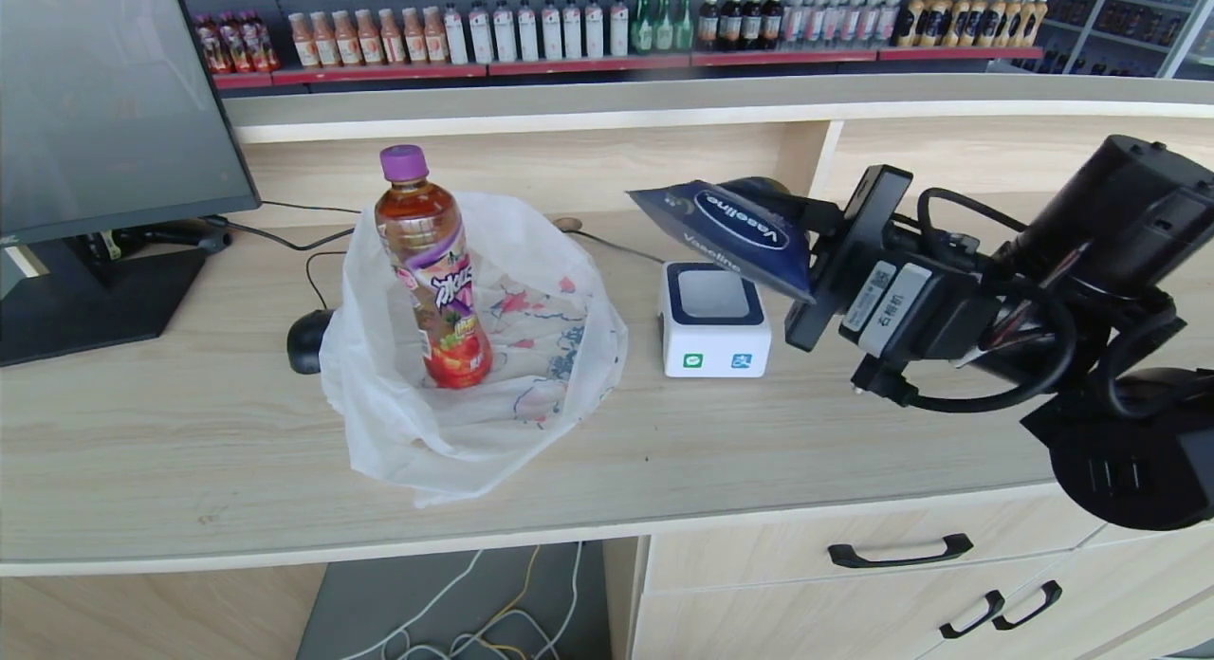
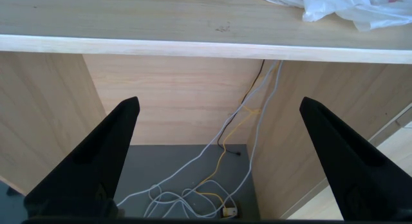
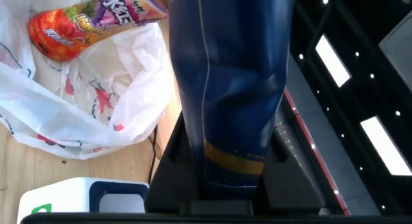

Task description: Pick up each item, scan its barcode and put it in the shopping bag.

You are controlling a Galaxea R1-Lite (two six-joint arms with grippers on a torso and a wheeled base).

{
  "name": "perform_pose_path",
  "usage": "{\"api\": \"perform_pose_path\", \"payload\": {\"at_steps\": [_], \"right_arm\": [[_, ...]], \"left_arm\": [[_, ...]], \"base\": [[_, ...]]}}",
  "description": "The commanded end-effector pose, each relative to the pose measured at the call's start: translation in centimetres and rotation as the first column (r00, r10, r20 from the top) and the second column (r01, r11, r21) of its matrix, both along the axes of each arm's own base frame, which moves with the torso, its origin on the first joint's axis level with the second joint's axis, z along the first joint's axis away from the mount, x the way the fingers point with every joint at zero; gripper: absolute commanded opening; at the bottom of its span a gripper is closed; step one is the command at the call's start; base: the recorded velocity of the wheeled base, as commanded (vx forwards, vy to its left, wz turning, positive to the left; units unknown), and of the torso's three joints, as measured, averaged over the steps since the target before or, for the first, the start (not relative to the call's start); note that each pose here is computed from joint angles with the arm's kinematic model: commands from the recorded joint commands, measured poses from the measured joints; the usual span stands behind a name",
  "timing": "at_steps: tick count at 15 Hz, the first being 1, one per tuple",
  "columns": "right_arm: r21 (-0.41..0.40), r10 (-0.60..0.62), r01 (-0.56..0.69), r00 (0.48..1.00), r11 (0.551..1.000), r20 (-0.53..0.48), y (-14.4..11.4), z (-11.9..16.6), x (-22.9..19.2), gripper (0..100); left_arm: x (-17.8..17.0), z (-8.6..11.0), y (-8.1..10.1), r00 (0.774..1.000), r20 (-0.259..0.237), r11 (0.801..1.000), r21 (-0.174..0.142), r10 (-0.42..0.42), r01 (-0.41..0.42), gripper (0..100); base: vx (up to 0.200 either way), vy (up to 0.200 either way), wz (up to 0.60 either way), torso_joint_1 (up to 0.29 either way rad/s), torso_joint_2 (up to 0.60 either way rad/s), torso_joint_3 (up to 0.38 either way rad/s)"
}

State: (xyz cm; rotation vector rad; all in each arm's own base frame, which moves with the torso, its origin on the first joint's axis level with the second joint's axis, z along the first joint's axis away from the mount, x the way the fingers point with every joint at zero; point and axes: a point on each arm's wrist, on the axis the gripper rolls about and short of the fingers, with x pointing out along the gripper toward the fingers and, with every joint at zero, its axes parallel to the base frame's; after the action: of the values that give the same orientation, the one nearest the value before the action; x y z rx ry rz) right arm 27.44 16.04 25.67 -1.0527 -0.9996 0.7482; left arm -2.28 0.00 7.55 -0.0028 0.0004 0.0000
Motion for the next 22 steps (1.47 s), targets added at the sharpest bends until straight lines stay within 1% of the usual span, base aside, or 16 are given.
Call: {"api": "perform_pose_path", "payload": {"at_steps": [1,3,4,6,7,8,9,11,12,13,15,16,17,18,20,22], "right_arm": [[0.07,0.002,-0.003,1.0,0.998,0.005,-0.5,1.8,-1.5,0],[0.124,-0.011,0.016,0.999,0.992,-0.043,-0.8,2.3,-2.5,0],[0.188,-0.008,0.023,0.996,0.982,-0.084,-0.6,3.2,-3.6,0],[0.259,-0.005,0.039,0.991,0.965,-0.13,-0.5,4.1,-4.6,0],[0.348,0.013,0.066,0.975,0.935,-0.22,-0.9,4.7,-5.0,0],[0.404,0.031,0.09,0.958,0.91,-0.285,-1.4,4.9,-5.2,0],[0.454,0.042,0.123,0.941,0.882,-0.336,-2.0,5.0,-5.3,0],[0.561,0.078,0.208,0.893,0.801,-0.443,-2.8,5.1,-5.7,0],[0.592,0.093,0.244,0.872,0.768,-0.48,-2.9,5.0,-5.7,0],[0.621,0.116,0.294,0.839,0.727,-0.532,-3.0,4.4,-5.6,0],[0.67,0.15,0.351,0.808,0.654,-0.57,-3.1,4.1,-5.5,0],[0.676,0.153,0.355,0.807,0.645,-0.57,-3.1,4.1,-5.5,0],[0.698,0.172,0.398,0.785,0.595,-0.595,-3.0,2.8,-5.0,0],[0.692,0.17,0.425,0.77,0.583,-0.615,-2.9,1.8,-4.8,0],[0.689,0.179,0.443,0.753,0.573,-0.633,-2.7,1.1,-4.2,0],[0.698,0.193,0.474,0.736,0.537,-0.649,-3.1,0.5,-3.2,0]], "left_arm": [[0.0,0.0,0.0,1.0,0.0,1.0,0.0,0.0,0.0,100],[0.0,0.0,0.0,1.0,0.0,1.0,0.0,0.0,0.0,100],[0.0,0.0,0.0,1.0,0.0,1.0,0.0,0.0,0.0,100],[0.0,0.0,0.0,1.0,0.0,1.0,0.0,0.0,0.0,100],[0.0,0.0,0.0,1.0,0.0,1.0,0.0,0.0,0.0,100],[0.0,0.0,0.0,1.0,0.0,1.0,0.0,0.0,0.0,100],[0.0,0.0,0.0,1.0,-0.001,1.0,0.0,0.0,0.0,100],[0.0,0.0,0.0,1.0,0.0,1.0,0.0,0.002,-0.002,100],[0.0,0.0,0.0,1.0,0.0,1.0,0.0,0.0,0.0,100],[0.0,0.0,0.0,1.0,0.0,1.0,0.0,0.0,0.0,100],[0.0,0.0,0.0,1.0,0.0,1.0,0.0,0.0,0.0,100],[0.0,0.0,0.0,1.0,0.0,1.0,0.0,0.0,0.0,100],[0.0,0.0,0.0,1.0,0.0,1.0,0.0,0.0,0.0,100],[0.0,0.0,0.0,1.0,-0.001,1.0,0.0,0.0,0.0,100],[0.0,0.0,0.0,1.0,0.0,1.0,0.0,0.0,0.0,100],[0.0,0.0,0.0,1.0,0.0,1.0,0.0,0.0,0.0,100]], "base": [[0.0,0.0,0.0,0.0,0.0,0.0],[0.0,0.0,0.0,0.0,0.0,0.0],[0.0,0.0,0.0,0.0,0.0,0.0],[0.0,0.0,0.0,0.0,0.0,0.0],[0.0,0.0,0.0,0.0,0.0,0.0],[0.0,0.0,0.0,0.0,0.0,0.0],[0.0,0.0,0.0,0.0,0.0,0.0],[0.0,0.0,0.0,0.0,0.0,0.0],[0.0,0.0,0.0,0.0,0.0,0.0],[0.0,0.0,0.0,0.0,0.0,0.0],[0.0,0.0,0.0,0.0,0.0,0.0],[0.0,0.0,0.0,0.0,0.0,0.0],[0.0,0.0,0.0,0.0,0.0,0.0],[0.0,0.0,0.0,0.0,0.0,0.0],[0.0,0.0,0.0,0.0,0.0,0.0],[0.0,0.0,0.0,0.0,0.0,0.0]]}}
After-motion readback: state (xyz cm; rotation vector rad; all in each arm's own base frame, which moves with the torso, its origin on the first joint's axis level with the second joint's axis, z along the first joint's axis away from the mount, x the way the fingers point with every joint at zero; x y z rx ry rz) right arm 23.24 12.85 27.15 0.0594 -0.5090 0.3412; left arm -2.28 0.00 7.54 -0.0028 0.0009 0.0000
